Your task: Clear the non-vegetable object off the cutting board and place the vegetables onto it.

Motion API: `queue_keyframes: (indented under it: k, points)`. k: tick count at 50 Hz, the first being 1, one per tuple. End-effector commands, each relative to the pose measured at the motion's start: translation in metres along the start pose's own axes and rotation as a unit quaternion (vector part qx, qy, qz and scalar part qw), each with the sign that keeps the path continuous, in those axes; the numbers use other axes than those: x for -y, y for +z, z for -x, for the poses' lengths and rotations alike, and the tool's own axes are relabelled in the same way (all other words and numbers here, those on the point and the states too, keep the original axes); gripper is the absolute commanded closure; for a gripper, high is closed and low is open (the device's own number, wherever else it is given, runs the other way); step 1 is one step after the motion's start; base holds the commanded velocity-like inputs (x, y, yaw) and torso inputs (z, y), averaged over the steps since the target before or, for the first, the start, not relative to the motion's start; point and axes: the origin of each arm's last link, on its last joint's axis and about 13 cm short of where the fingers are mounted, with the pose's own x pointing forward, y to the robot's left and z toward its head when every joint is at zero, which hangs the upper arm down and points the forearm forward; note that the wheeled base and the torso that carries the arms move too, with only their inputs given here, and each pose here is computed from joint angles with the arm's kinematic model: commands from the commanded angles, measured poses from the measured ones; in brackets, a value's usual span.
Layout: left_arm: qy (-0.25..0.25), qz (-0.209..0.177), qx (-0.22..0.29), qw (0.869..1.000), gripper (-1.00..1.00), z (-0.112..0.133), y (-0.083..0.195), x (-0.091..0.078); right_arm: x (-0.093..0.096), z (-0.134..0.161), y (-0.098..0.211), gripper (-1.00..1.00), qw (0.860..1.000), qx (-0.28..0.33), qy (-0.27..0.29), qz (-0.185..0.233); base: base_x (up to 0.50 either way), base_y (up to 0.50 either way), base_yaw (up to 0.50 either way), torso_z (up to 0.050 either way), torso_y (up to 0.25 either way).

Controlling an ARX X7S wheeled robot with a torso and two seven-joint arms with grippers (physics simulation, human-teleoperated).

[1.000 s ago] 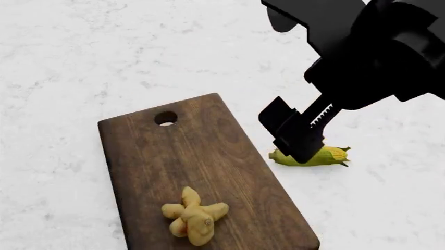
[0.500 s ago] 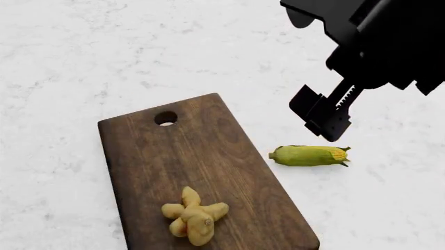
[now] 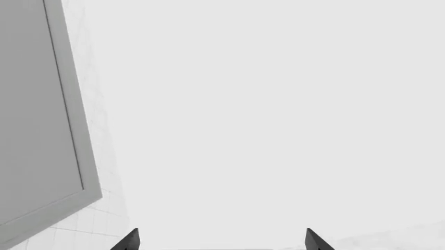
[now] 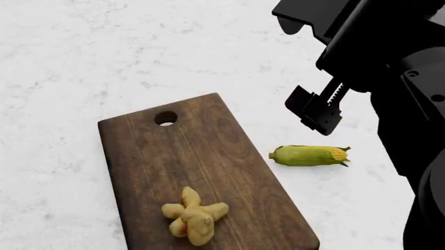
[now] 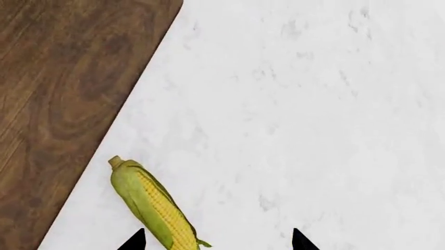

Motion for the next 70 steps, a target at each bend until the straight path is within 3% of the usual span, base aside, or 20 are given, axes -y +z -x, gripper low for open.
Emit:
queue_keyframes:
  k: [1,70]
  points:
    - [-0.018,0.014,-0.001,1.0,-1.0,-0.003,0.001,0.0,-0.013,-0.03,0.009,-1.0,0.998,-0.001,0.051,0.03,0.0,0.0,0.0,0.0,0.0]
    - [0.029,0.006,0.002,1.0,-1.0,-0.005,0.007,-0.018,-0.03,-0.08,-0.02,-1.0,0.994,-0.051,0.094,0.03,0.0,0.0,0.0,0.0,0.0]
